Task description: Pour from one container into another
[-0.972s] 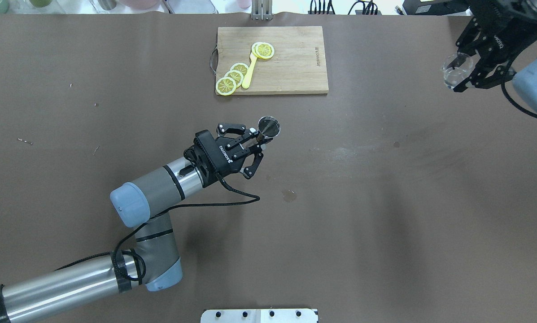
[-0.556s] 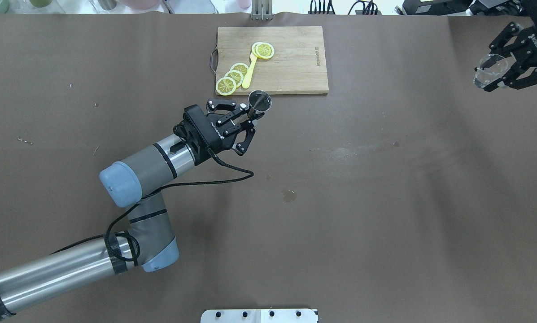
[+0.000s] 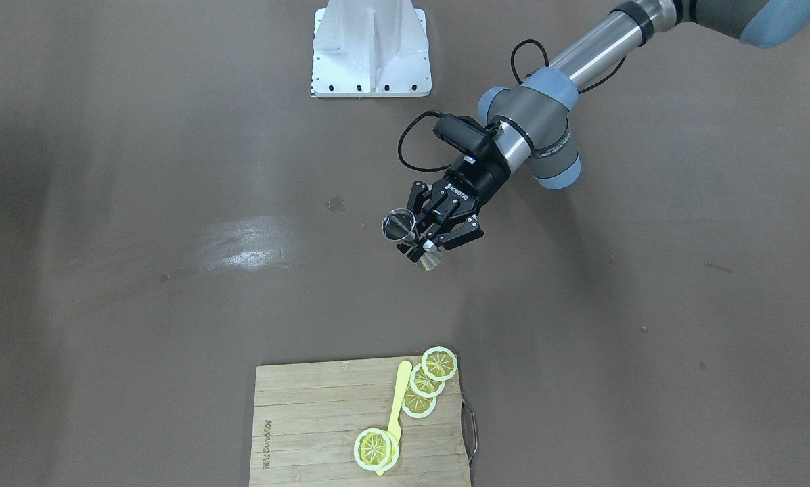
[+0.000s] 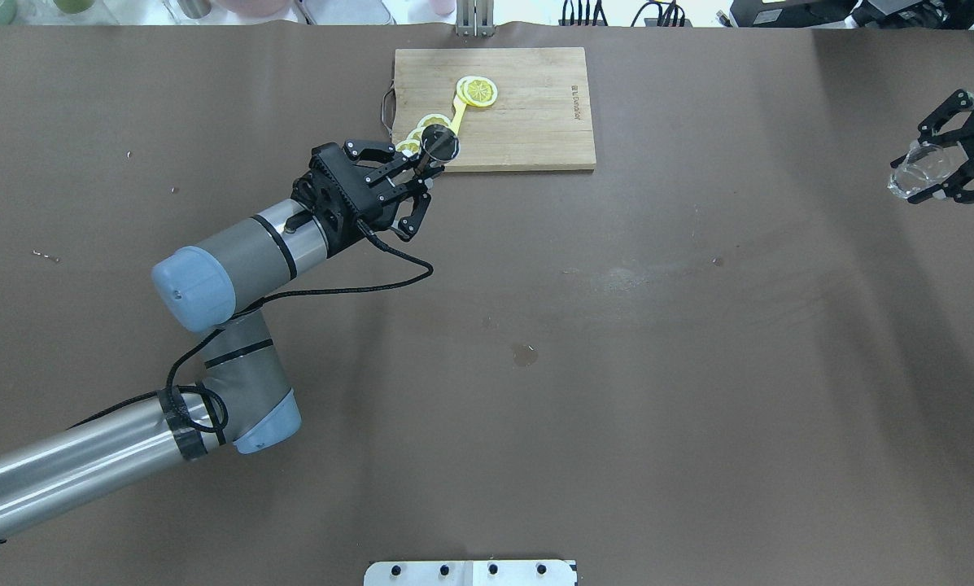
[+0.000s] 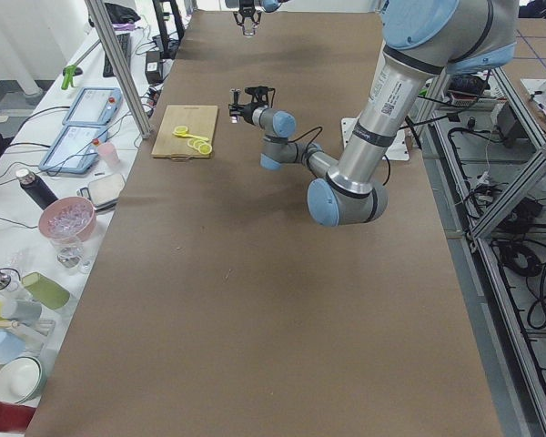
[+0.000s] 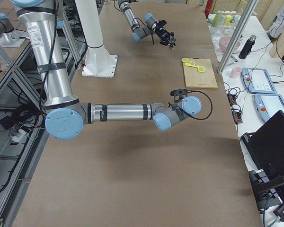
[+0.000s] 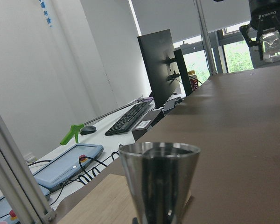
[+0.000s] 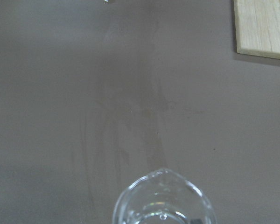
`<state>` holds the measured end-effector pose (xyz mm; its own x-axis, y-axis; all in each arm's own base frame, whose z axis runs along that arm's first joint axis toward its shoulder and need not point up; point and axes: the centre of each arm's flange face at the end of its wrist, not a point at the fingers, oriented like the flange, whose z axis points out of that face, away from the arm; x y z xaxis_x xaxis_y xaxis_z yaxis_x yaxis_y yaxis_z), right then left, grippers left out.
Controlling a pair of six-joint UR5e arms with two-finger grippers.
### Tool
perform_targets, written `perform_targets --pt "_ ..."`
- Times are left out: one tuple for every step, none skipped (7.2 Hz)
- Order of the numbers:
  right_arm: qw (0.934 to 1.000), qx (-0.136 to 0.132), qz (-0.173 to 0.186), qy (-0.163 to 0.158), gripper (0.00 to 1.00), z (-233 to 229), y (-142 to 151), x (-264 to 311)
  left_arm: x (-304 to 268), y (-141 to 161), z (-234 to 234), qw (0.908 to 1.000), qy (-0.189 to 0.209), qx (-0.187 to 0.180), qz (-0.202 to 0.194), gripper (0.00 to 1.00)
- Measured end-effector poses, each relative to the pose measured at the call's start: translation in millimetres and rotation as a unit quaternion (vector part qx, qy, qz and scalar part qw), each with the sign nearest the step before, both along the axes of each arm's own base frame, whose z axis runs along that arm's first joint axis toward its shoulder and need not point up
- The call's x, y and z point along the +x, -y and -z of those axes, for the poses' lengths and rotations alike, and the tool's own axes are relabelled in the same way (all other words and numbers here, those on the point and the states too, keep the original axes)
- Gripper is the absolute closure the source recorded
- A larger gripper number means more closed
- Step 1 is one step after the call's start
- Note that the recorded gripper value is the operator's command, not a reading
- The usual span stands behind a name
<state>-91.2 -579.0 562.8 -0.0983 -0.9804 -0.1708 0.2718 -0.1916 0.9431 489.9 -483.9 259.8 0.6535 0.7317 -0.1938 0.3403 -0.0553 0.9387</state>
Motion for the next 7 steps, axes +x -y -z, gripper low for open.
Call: perform_targets --pt "1.0 0.008 0.0 0.002 1.0 -16 -2 0 -10 5 -4 1.0 0.003 -0.002 0.007 1.0" --pt "1.0 0.01 -0.001 0.001 1.0 -24 -2 0 -17 9 -9 0.9998 0.013 -0.009 0.013 1.0" --pt "1.0 0.002 -0.004 -0.001 1.0 -27 -2 -1 -18 12 -12 0.999 0.034 -0.023 0.015 1.0" --pt "0.9997 -0.02 -0.011 -0.002 1.0 -27 1 -1 -19 14 -14 0.998 0.049 -0.036 0.016 1.0" --pt "0.9983 -0.053 -0.023 -0.004 1.0 -25 5 -2 -22 14 -19 0.9973 0.057 -0.043 0.017 1.0" --pt "0.9955 -0.088 -0.034 -0.006 1.0 -21 11 -4 -27 12 -26 0.997 0.06 -0.046 0.018 1.0" --pt "0.9918 -0.12 -0.044 -0.006 1.0 -14 17 -5 -33 10 -35 0.9969 0.06 -0.046 0.019 1.0"
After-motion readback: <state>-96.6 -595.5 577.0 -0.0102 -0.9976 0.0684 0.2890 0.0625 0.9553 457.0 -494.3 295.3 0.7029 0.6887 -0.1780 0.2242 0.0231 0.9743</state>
